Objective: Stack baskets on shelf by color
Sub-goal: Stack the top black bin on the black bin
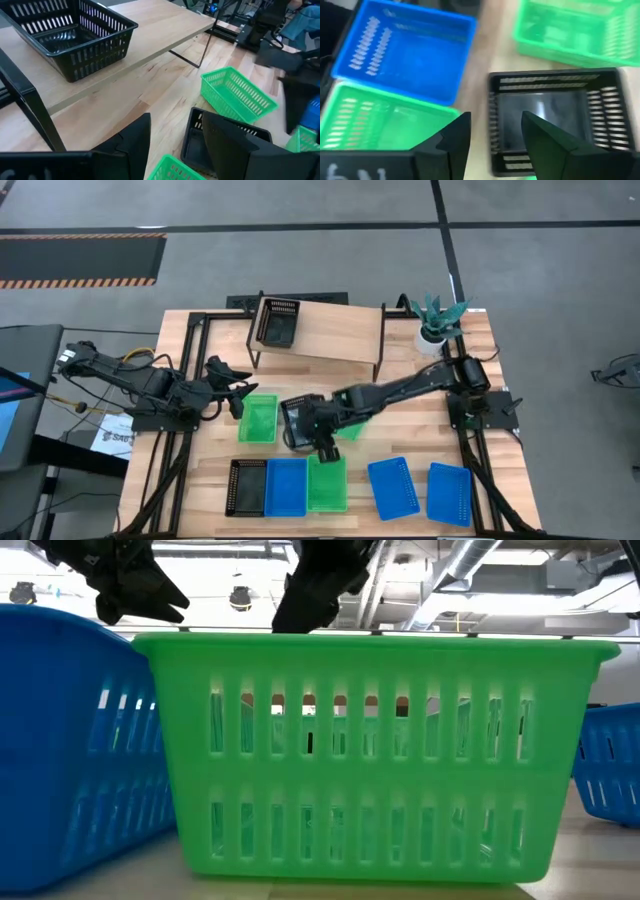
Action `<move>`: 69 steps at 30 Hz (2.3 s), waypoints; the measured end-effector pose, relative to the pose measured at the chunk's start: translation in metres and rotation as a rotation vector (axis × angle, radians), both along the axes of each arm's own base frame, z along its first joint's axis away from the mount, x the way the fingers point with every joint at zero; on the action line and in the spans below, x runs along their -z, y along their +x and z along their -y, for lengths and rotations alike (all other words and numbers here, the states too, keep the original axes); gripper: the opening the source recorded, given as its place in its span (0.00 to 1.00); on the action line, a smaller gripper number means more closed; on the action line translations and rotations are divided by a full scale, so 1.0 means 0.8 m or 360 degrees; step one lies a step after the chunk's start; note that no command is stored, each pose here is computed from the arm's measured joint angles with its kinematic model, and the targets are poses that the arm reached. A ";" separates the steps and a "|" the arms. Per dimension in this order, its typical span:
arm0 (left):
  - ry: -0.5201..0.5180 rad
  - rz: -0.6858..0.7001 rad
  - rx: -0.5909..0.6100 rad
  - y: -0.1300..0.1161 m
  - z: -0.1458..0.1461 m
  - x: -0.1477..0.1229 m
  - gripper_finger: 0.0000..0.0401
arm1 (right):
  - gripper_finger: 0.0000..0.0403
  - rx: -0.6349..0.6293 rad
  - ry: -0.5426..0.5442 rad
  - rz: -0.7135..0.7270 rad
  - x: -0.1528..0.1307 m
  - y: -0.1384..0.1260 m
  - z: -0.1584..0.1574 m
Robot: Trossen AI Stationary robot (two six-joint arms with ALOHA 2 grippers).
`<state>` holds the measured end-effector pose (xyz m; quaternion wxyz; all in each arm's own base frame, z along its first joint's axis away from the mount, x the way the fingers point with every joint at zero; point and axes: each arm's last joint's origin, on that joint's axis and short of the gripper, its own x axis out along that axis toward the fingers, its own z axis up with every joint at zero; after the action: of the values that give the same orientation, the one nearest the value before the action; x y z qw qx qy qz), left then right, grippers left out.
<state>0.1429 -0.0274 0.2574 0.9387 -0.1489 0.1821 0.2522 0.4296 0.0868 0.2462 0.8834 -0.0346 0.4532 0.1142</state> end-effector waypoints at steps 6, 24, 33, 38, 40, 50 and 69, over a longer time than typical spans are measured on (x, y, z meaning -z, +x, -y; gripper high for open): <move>-0.0031 0.0005 0.0013 0.000 0.001 0.000 0.42 | 0.49 -0.0026 0.0025 0.0037 0.027 -0.005 -0.018; -0.0056 0.0018 0.0003 0.000 0.001 0.001 0.42 | 0.45 0.0017 -0.0007 0.0094 0.061 -0.010 -0.017; -0.0057 0.0016 0.0005 0.000 0.001 0.001 0.42 | 0.44 0.0045 -0.0045 0.0078 0.078 -0.015 -0.008; -0.0060 0.0018 0.0004 0.000 0.001 0.001 0.42 | 0.45 0.0038 -0.0060 0.0094 0.085 -0.009 -0.005; -0.0065 0.0020 0.0000 0.000 0.001 0.001 0.42 | 0.44 0.0037 -0.0074 0.0044 0.092 -0.011 -0.003; -0.0075 0.0030 0.0007 0.001 0.001 0.000 0.42 | 0.39 0.0102 -0.0113 -0.0012 0.112 -0.007 -0.001; -0.0095 0.0020 0.0040 0.001 0.002 0.001 0.42 | 0.02 0.0233 -0.0132 0.0091 -0.035 -0.006 -0.025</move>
<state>0.1437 -0.0288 0.2568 0.9380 -0.1762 0.1856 0.2338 0.4250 0.1069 0.2739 0.8998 -0.0413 0.4333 0.0293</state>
